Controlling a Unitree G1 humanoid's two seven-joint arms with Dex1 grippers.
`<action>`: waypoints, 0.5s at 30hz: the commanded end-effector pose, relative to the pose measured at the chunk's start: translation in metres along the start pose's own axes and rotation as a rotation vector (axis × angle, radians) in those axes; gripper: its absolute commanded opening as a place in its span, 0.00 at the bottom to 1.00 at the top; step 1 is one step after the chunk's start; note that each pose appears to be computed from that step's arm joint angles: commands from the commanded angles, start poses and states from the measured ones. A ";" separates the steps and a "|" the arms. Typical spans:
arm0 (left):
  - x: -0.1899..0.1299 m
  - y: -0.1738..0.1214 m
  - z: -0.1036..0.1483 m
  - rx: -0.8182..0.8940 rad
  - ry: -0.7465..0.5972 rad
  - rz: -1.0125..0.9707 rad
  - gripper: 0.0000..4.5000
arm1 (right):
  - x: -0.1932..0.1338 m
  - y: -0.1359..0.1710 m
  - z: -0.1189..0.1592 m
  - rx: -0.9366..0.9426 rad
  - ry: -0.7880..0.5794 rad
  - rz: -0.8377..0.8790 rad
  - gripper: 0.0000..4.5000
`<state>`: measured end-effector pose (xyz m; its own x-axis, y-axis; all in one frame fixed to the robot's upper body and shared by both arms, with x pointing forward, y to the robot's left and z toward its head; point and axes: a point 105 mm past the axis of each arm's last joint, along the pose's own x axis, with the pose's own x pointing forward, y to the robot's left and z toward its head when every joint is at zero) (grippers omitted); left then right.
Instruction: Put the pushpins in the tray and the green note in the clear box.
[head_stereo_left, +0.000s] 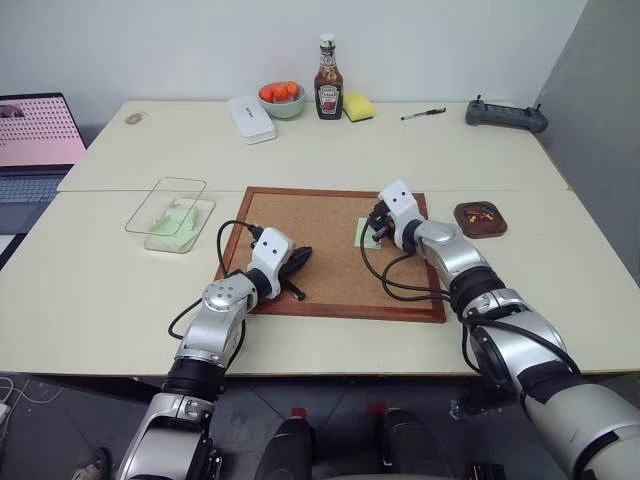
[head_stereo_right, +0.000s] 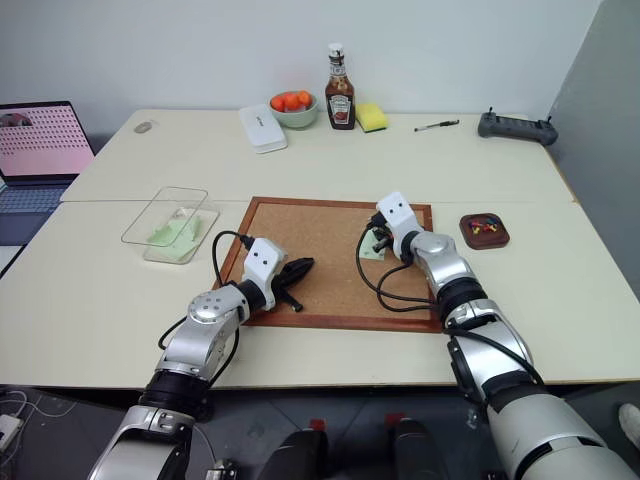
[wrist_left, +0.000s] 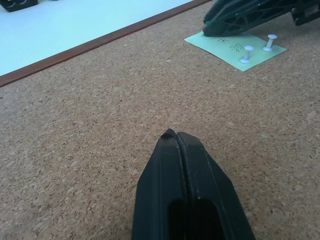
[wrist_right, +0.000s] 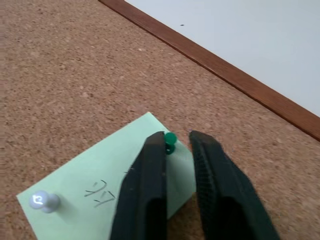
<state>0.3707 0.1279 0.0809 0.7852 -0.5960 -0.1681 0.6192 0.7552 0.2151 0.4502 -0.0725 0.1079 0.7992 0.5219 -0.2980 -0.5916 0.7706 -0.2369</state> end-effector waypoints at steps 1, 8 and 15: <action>0.000 -0.006 -0.011 -0.013 0.036 -0.016 0.00 | -0.003 -0.013 0.023 -0.010 -0.075 -0.043 0.00; -0.001 -0.008 -0.012 -0.020 0.038 -0.014 0.00 | -0.006 -0.012 0.041 -0.002 -0.170 -0.034 0.00; -0.002 -0.013 -0.016 -0.016 0.054 -0.026 0.00 | -0.011 -0.004 0.053 0.019 -0.246 -0.003 0.00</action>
<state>0.3682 0.1262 0.0833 0.7848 -0.5997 -0.1563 0.6196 0.7535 0.2201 0.4474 -0.0702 0.1189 0.8041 0.5558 -0.2111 -0.5922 0.7801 -0.2018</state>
